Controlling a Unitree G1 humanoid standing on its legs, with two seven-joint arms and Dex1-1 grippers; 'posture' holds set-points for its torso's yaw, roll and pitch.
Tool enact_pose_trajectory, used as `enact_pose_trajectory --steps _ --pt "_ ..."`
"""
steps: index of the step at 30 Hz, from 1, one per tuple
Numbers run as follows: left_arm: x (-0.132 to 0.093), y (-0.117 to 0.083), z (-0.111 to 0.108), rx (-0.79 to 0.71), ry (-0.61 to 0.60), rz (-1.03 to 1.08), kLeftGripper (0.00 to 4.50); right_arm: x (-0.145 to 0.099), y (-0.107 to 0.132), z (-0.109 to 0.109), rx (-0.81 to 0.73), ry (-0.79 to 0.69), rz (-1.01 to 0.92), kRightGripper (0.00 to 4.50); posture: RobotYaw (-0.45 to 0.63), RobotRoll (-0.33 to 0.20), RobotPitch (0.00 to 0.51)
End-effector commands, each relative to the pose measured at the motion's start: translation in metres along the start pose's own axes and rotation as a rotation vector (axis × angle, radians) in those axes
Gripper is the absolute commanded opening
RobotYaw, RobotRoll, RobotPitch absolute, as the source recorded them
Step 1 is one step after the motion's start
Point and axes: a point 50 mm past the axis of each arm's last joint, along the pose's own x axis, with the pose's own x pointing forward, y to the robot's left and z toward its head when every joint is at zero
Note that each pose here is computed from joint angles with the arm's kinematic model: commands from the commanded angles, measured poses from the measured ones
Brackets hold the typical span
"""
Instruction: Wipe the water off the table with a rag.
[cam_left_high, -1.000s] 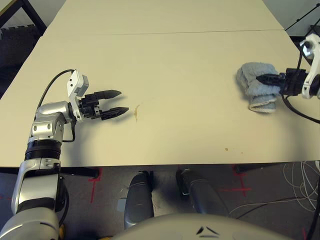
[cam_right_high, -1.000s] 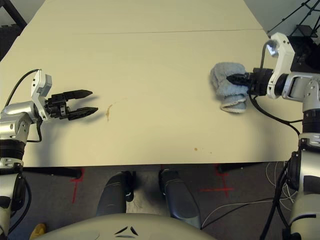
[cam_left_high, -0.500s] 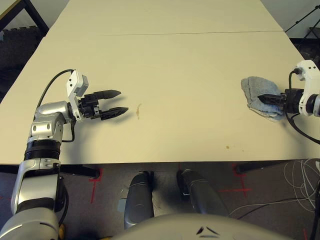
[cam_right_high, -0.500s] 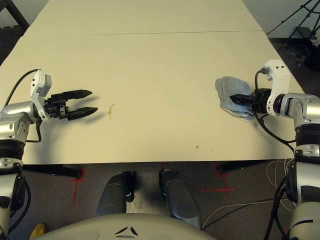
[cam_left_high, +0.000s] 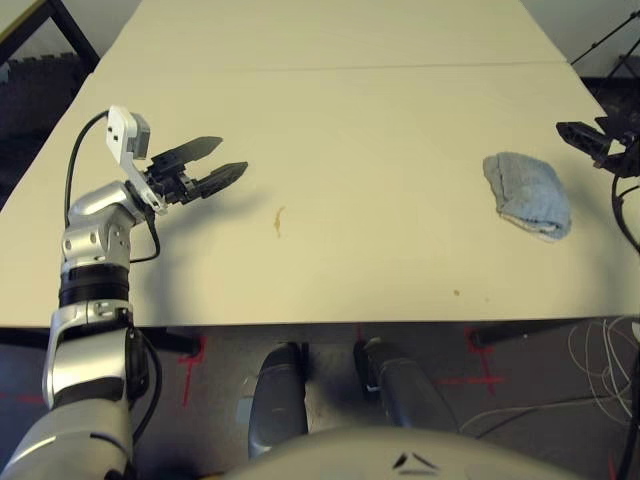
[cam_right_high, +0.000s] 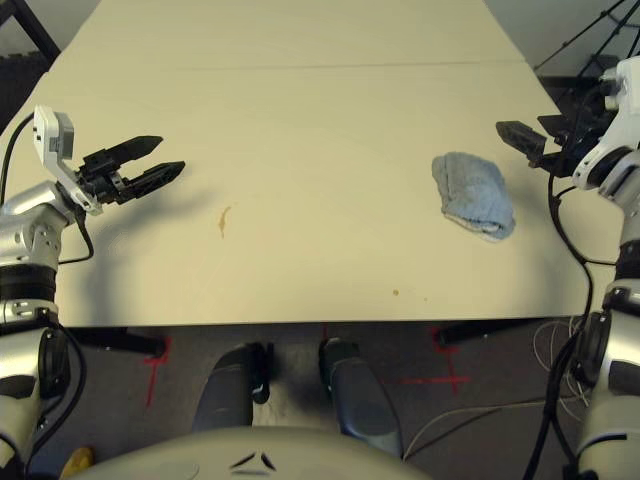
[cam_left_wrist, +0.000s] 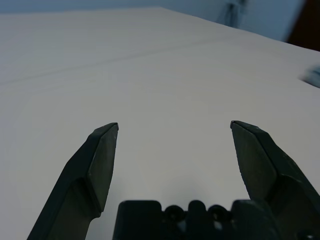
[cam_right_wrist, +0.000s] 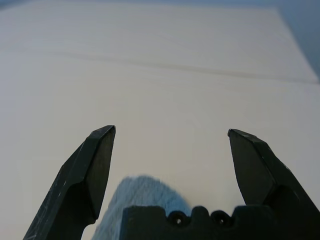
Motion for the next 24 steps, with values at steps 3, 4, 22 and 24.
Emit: enact_pose_trajectory --steps 3,4,22,24 --pt "-0.013 0.022 -0.01 0.063 0.01 0.33 4.5 -0.01 -0.009 -0.012 0.0 -0.12 -0.096 4.49 -0.18 0.0 0.163" --pt "-0.016 0.025 -0.012 0.071 0.013 0.377 4.5 -0.01 -0.008 -0.015 0.0 -0.133 -0.105 4.49 -0.18 0.0 0.163" --pt "-0.037 0.047 -0.026 0.13 0.068 0.693 4.5 -0.039 -0.01 -0.069 0.029 -0.122 -0.23 4.49 -0.16 0.0 0.181" --pt "-0.035 0.047 -0.026 0.13 0.067 0.688 4.5 -0.039 -0.01 -0.069 0.029 -0.121 -0.231 4.49 -0.16 0.0 0.181"
